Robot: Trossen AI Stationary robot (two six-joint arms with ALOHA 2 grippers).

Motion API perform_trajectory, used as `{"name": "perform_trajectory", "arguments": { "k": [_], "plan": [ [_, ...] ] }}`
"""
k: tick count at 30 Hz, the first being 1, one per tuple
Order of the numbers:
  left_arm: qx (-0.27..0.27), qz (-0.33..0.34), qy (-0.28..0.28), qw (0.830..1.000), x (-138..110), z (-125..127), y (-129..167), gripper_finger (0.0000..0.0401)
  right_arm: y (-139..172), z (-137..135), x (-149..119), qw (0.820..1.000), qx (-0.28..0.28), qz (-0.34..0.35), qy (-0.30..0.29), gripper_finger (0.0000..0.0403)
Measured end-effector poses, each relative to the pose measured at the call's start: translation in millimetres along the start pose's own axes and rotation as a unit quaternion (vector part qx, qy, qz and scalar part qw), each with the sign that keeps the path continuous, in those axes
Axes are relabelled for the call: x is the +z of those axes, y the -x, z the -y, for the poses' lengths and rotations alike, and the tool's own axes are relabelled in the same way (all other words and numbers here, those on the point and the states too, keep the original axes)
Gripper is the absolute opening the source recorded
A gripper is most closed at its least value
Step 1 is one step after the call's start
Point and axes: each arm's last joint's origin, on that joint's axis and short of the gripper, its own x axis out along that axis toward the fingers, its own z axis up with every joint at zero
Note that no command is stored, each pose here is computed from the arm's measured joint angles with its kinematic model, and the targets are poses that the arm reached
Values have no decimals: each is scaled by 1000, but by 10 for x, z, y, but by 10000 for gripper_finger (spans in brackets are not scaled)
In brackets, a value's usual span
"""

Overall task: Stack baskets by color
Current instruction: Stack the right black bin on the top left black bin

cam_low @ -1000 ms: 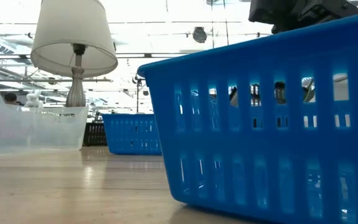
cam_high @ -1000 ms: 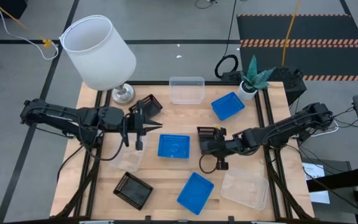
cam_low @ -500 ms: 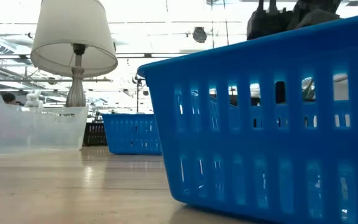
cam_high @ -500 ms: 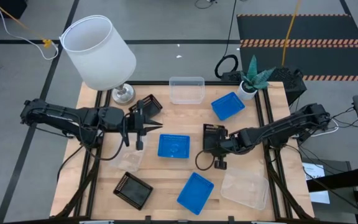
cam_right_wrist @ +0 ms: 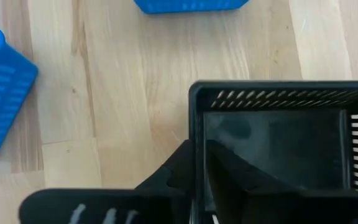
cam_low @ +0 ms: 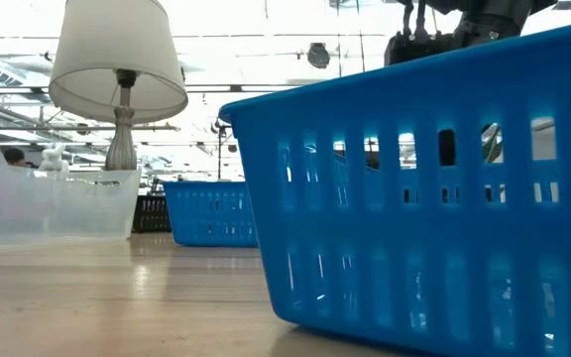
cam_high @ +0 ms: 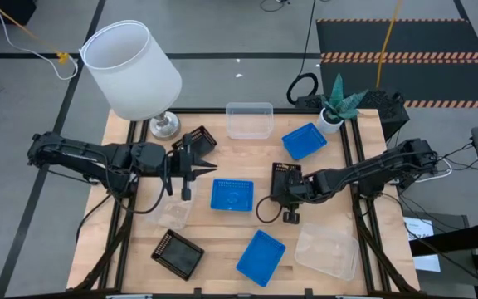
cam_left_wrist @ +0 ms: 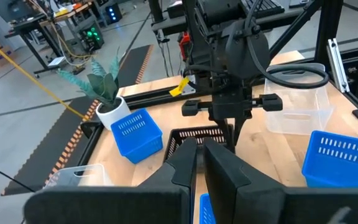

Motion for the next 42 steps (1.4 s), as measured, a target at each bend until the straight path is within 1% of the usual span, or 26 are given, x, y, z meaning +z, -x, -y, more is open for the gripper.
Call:
{"name": "perform_trajectory", "arguments": {
  "k": [10, 19, 22, 29, 37, 39, 42],
  "plan": [
    [-1, -3, 13, 1000, -7, 2, 0, 33, 1, -11, 0, 1000, 0, 2, 6, 83],
    [-2, -12, 23, 1000, -24, 5, 0, 33, 1, -5, -15, 1000, -5, -5, -5, 146],
    [-3, -16, 26, 1000, -31, 7, 1, 33, -7, -4, -24, 1000, -5, -5, -5, 159],
    [-6, -38, 37, 999, -76, 15, 3, 33, -95, 25, -136, 1000, -9, -19, 1, 161],
    [-6, -41, 36, 998, -81, 13, 2, 34, -99, 21, -124, 1000, -6, -11, 21, 161],
    [-6, -40, 36, 998, -80, 13, 2, 38, -99, 20, -125, 1000, -5, -11, 25, 156],
    [-6, -40, 36, 998, -80, 13, 2, 53, -107, 22, -131, 999, -4, -11, 32, 136]
  ]
}}
